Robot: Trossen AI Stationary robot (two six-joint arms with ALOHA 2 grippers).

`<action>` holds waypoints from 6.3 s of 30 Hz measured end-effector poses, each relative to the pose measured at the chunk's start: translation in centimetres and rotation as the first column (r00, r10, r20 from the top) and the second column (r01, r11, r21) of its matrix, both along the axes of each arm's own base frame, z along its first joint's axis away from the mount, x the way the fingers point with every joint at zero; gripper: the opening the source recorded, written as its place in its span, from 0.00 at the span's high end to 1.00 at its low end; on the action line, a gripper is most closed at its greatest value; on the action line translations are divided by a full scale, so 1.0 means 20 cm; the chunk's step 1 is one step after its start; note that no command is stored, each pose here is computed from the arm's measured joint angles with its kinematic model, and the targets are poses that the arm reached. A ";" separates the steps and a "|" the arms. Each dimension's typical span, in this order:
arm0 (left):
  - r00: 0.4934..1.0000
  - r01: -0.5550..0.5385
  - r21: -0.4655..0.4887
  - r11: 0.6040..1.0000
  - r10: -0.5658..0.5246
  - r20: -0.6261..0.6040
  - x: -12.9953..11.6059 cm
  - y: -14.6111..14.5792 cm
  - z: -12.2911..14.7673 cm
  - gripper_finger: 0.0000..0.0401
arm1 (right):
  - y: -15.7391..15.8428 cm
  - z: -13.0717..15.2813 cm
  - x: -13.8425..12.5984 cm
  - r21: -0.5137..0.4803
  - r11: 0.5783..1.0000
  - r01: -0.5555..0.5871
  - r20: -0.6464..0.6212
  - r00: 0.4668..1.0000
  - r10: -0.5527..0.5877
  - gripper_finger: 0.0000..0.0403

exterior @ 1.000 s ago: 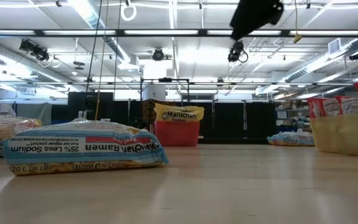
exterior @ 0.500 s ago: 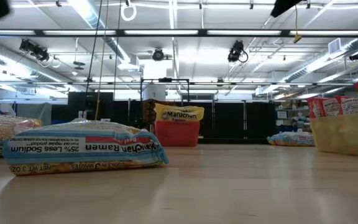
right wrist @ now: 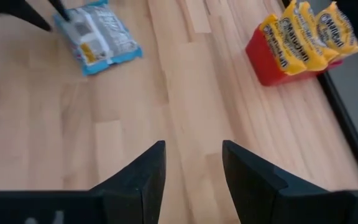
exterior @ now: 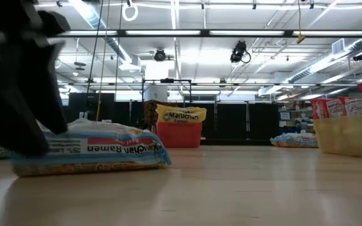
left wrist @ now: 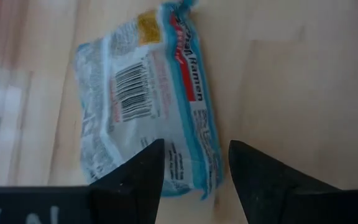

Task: Sort Maruchan noodles
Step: Put the blue noodle pack into the blue bin

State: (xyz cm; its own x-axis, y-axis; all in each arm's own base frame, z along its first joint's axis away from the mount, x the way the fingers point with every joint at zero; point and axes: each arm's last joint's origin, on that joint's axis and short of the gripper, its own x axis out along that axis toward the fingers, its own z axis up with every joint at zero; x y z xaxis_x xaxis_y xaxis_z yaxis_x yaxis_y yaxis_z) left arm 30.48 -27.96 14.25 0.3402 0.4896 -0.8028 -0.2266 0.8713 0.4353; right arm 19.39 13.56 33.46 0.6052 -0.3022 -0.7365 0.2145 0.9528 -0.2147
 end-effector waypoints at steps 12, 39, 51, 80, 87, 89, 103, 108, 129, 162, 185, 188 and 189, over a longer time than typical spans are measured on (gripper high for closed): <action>0.987 -0.142 -0.038 0.989 0.139 -0.075 0.13 0.13 -0.11 0.78 | 0.09 -0.01 -0.11 0.047 0.999 0.013 -0.018 1.000 -0.012 0.60; 0.948 0.222 -0.600 0.768 -0.026 0.317 -0.45 0.61 1.33 0.98 | 0.11 -0.01 -0.13 0.135 0.986 0.094 0.017 0.995 -0.097 0.60; 0.975 0.107 -0.634 0.766 0.046 0.219 -0.49 0.56 1.21 0.98 | 0.11 -0.01 -0.12 0.196 0.968 0.155 0.072 0.982 -0.172 0.60; 0.737 -0.541 -0.558 0.630 0.674 0.047 0.14 1.25 0.48 0.83 | 0.14 0.00 -0.09 0.354 0.914 0.201 0.069 0.968 -0.240 0.60; 0.873 -0.355 -0.552 0.755 0.478 0.093 0.27 1.21 0.37 0.63 | 0.14 0.00 -0.10 0.371 0.908 0.197 0.041 0.973 -0.227 0.60; 0.934 -0.264 -0.468 0.844 0.344 0.092 0.24 1.19 0.39 0.58 | 0.14 -0.01 -0.10 0.378 0.905 0.196 0.028 0.974 -0.223 0.60; 0.612 0.698 -0.028 0.715 -0.617 -0.496 0.06 1.08 0.32 0.53 | 0.14 -0.01 -0.10 0.433 0.864 0.258 0.026 0.954 -0.298 0.60; 0.477 0.811 -0.016 0.585 -0.678 -0.559 0.06 1.15 0.19 0.50 | 0.15 -0.01 -0.10 0.486 0.816 0.312 0.018 0.930 -0.367 0.60; 0.090 0.980 -0.064 0.187 -0.712 -0.697 -0.06 1.27 -0.12 0.44 | 0.25 -0.13 -0.01 0.510 0.769 0.386 -0.097 0.914 -0.394 0.60; 0.936 0.005 -0.640 0.768 -0.229 -0.267 -0.18 0.96 1.05 0.97 | 0.03 -0.11 0.20 0.232 0.949 0.213 0.004 0.976 -0.220 0.60; 0.721 -0.265 -0.725 0.635 -0.369 -0.587 -0.67 0.25 0.68 0.97 | -0.01 -0.09 0.27 0.130 0.991 -0.026 -0.006 1.000 0.027 0.60; 0.752 -0.302 -0.713 0.633 -0.302 -0.586 -0.68 0.21 0.61 0.97 | 0.00 -0.09 0.27 0.135 0.991 -0.027 -0.006 1.000 0.028 0.60; 0.758 -0.315 -0.714 0.625 -0.287 -0.585 -0.68 0.21 0.59 0.97 | 0.00 -0.10 0.27 0.144 0.989 -0.027 -0.009 1.000 0.029 0.60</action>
